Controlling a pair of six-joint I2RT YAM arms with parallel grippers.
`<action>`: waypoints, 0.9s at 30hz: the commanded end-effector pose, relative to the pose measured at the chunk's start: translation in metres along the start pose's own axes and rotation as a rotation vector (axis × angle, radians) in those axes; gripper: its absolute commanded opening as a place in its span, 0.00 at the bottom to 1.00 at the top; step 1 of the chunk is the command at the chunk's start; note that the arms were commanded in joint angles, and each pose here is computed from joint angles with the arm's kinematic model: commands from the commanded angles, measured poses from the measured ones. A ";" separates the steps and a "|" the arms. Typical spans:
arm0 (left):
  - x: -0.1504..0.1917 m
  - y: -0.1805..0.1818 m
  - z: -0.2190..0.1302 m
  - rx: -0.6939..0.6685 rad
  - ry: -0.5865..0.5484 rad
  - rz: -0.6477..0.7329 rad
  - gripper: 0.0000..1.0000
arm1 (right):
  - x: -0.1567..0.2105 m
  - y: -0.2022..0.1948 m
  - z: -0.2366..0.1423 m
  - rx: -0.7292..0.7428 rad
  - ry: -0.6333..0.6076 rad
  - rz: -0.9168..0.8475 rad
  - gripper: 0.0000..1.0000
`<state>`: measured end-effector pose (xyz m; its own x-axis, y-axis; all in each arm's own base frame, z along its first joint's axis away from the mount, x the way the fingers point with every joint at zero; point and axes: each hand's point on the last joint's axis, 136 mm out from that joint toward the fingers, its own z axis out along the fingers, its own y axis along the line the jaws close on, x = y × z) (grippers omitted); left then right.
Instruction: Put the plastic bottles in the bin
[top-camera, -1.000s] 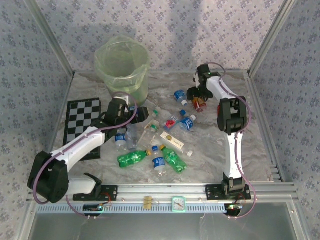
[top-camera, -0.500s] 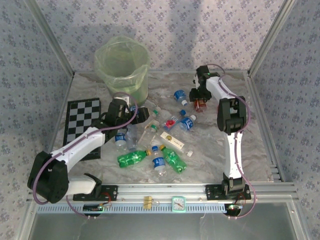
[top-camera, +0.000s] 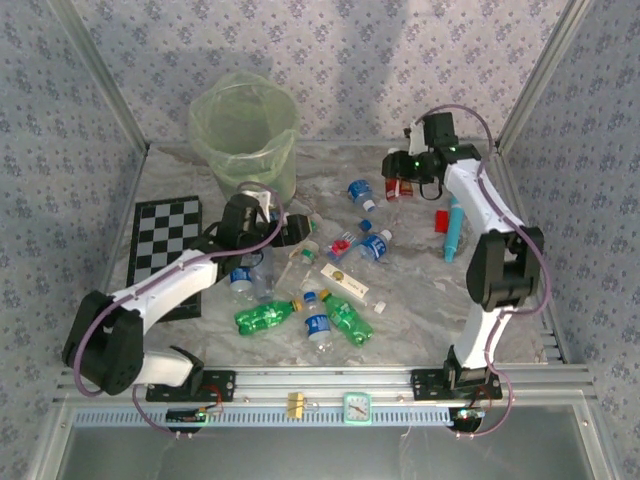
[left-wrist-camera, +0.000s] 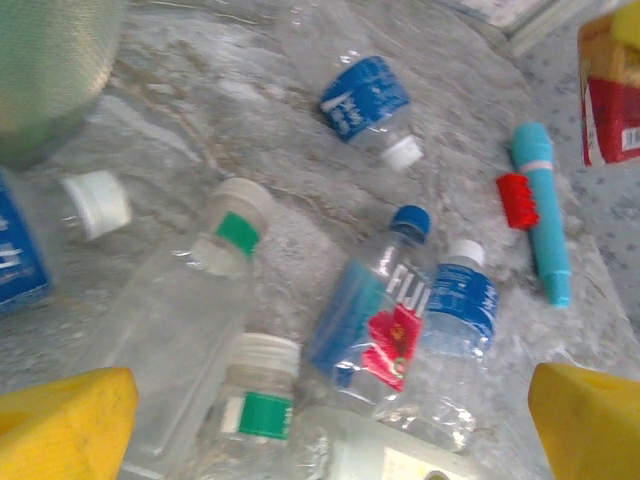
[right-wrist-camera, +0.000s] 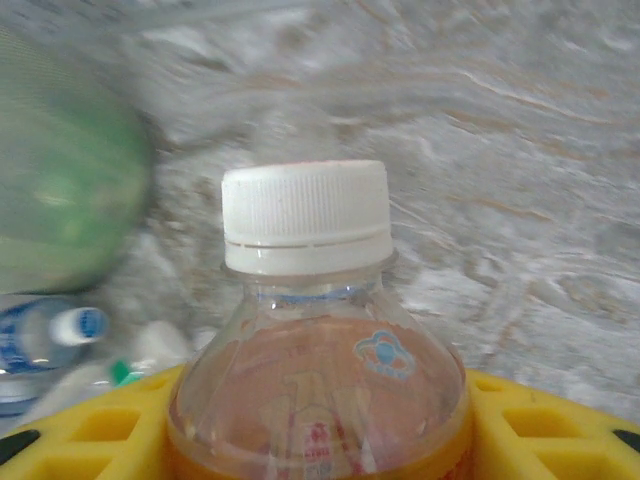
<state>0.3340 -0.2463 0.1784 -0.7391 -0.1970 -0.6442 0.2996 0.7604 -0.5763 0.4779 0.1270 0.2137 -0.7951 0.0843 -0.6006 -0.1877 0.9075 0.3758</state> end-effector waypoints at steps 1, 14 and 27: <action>-0.025 -0.056 -0.003 0.213 -0.044 0.091 1.00 | -0.001 0.039 -0.014 -0.147 -0.056 0.055 0.52; 0.000 -0.114 0.010 0.328 0.056 0.345 1.00 | 0.049 0.133 -0.027 -0.265 -0.110 0.132 0.50; 0.007 -0.115 0.023 0.317 0.090 0.338 1.00 | 0.071 0.175 -0.031 -0.335 -0.115 0.161 0.49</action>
<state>0.3058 -0.3420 0.2127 -0.6469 0.0933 -0.7569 0.6604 0.5648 -0.4948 0.3740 0.2741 0.2478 -0.7811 0.2297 -0.5806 -0.2643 0.7208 0.6408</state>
